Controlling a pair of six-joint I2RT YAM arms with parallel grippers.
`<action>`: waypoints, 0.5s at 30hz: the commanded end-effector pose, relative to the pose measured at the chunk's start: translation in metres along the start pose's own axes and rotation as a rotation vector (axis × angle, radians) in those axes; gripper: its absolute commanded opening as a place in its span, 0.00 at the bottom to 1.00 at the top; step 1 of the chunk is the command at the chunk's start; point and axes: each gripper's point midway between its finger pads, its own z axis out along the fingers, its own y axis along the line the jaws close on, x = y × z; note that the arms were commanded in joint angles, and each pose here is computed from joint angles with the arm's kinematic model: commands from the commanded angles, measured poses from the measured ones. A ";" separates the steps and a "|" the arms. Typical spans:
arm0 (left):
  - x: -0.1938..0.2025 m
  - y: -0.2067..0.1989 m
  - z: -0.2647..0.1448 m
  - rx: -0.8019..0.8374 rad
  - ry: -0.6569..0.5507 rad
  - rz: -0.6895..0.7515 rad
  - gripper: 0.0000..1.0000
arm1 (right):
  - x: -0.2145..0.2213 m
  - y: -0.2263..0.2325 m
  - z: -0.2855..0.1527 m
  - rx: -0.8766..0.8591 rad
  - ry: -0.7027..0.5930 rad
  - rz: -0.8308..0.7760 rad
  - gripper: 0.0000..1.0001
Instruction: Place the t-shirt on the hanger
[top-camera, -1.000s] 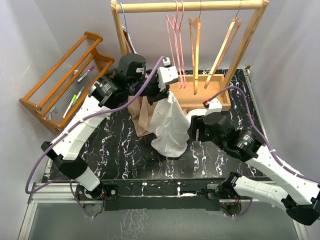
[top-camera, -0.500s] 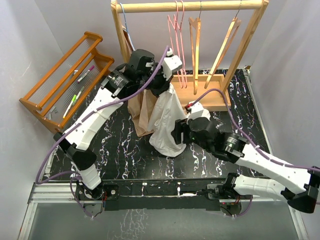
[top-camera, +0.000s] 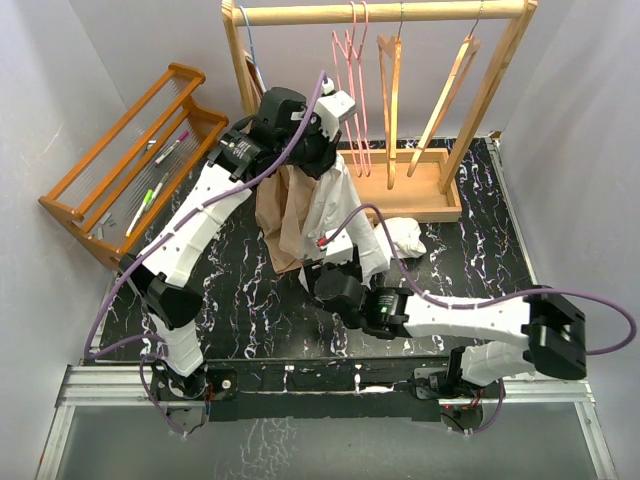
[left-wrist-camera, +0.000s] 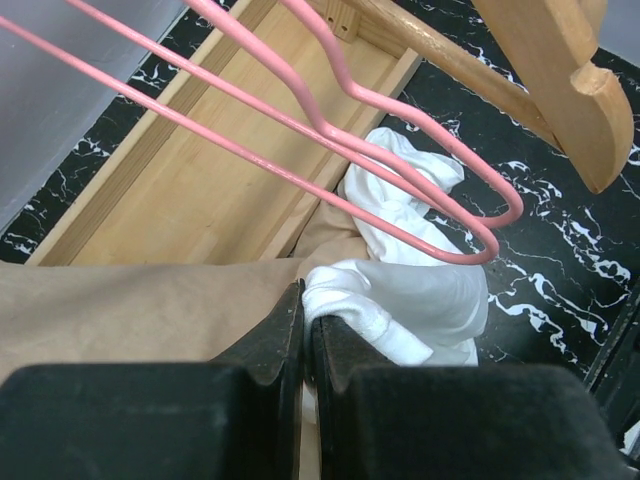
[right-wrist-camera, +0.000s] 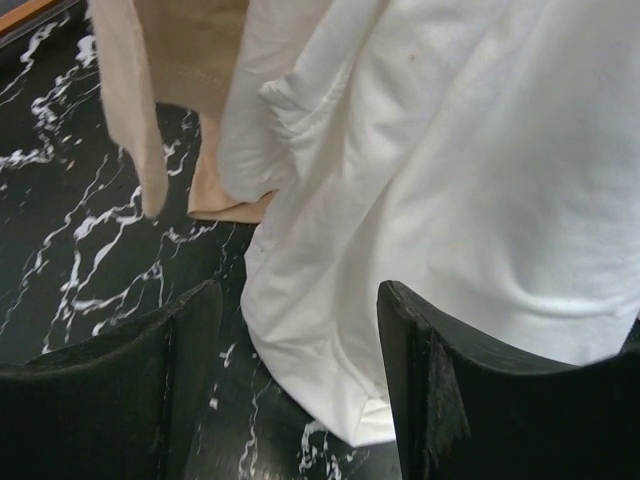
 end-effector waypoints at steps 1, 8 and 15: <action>-0.026 -0.002 -0.027 0.010 -0.079 -0.041 0.00 | -0.030 -0.007 0.014 0.140 -0.163 0.102 0.67; -0.027 -0.009 -0.035 0.053 -0.087 -0.100 0.00 | 0.006 -0.011 0.045 0.235 -0.126 0.098 0.62; -0.014 0.007 -0.042 0.012 -0.065 -0.111 0.00 | 0.014 -0.027 0.032 0.302 -0.066 0.123 0.08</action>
